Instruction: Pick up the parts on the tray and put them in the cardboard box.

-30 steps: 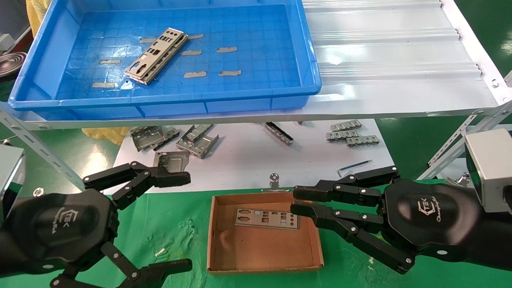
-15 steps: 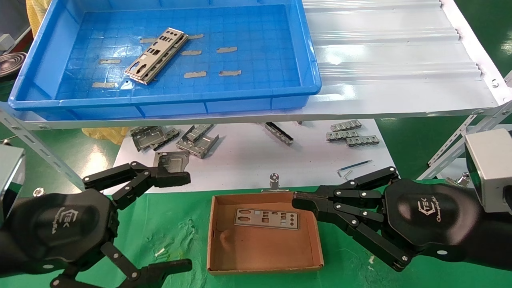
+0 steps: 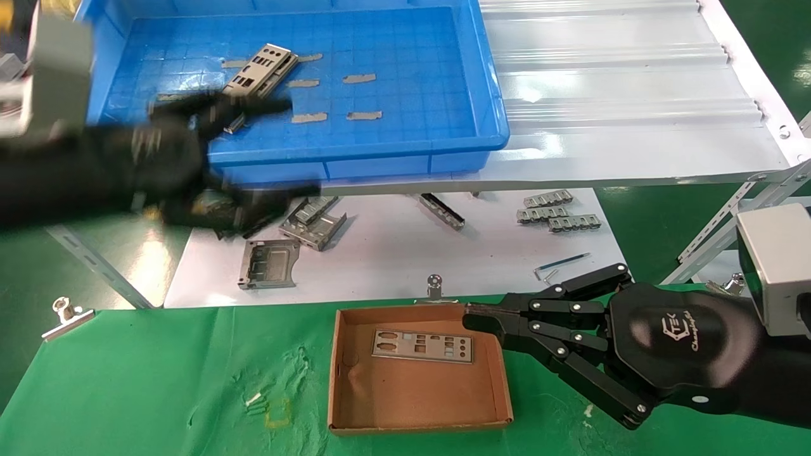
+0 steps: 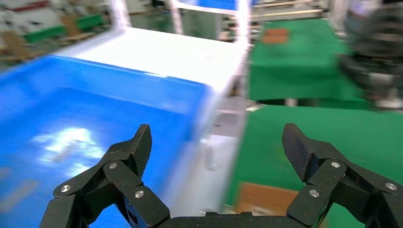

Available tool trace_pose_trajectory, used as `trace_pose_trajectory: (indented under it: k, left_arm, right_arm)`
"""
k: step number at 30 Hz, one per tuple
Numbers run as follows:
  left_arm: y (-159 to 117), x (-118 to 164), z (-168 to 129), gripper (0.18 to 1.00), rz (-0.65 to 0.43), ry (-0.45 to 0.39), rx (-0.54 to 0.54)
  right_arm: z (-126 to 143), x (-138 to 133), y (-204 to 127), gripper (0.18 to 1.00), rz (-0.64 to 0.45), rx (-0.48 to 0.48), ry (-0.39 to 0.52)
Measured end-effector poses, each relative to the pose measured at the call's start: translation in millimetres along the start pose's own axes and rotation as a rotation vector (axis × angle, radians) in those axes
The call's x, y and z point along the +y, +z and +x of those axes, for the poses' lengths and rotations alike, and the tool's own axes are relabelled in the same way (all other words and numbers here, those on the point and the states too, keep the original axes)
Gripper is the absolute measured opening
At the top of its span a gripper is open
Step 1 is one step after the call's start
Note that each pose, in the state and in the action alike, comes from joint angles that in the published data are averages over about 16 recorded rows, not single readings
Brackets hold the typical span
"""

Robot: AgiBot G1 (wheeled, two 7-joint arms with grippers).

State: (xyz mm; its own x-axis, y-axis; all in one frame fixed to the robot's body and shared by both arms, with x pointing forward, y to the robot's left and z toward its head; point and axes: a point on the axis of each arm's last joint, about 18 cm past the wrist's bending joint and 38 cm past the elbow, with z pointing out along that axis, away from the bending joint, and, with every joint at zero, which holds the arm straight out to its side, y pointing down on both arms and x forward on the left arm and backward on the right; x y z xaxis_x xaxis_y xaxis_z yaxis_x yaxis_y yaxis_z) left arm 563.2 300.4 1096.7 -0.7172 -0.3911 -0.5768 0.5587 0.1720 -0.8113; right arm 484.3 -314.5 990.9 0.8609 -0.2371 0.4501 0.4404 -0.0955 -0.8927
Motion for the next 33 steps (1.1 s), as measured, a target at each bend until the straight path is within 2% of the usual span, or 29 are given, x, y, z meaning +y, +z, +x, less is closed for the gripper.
trace_pose_trajectory:
  k: [8,15,23,33]
  left_arm:
    - [31.9,-14.7,-68.9,1.001,-0.037,-0.005,-0.159]
    - [48.5,-13.2,-107.4,1.001,-0.105,-0.042,-0.286]
    - [53.6,-0.9,-129.7,1.001,-0.175,-0.088,-0.394]
    - [48.1,15.3,-140.3,1.001,-0.211,-0.123,-0.471]
  right_arm:
    - [0.0,0.0,0.0,0.191,0.000,0.000,0.000]
    - [0.0,0.0,0.0,0.191,0.000,0.000,0.000]
    - [0.0,0.0,0.0,0.191,0.000,0.000,0.000]
    - [0.0,0.0,0.0,0.191,0.000,0.000,0.000]
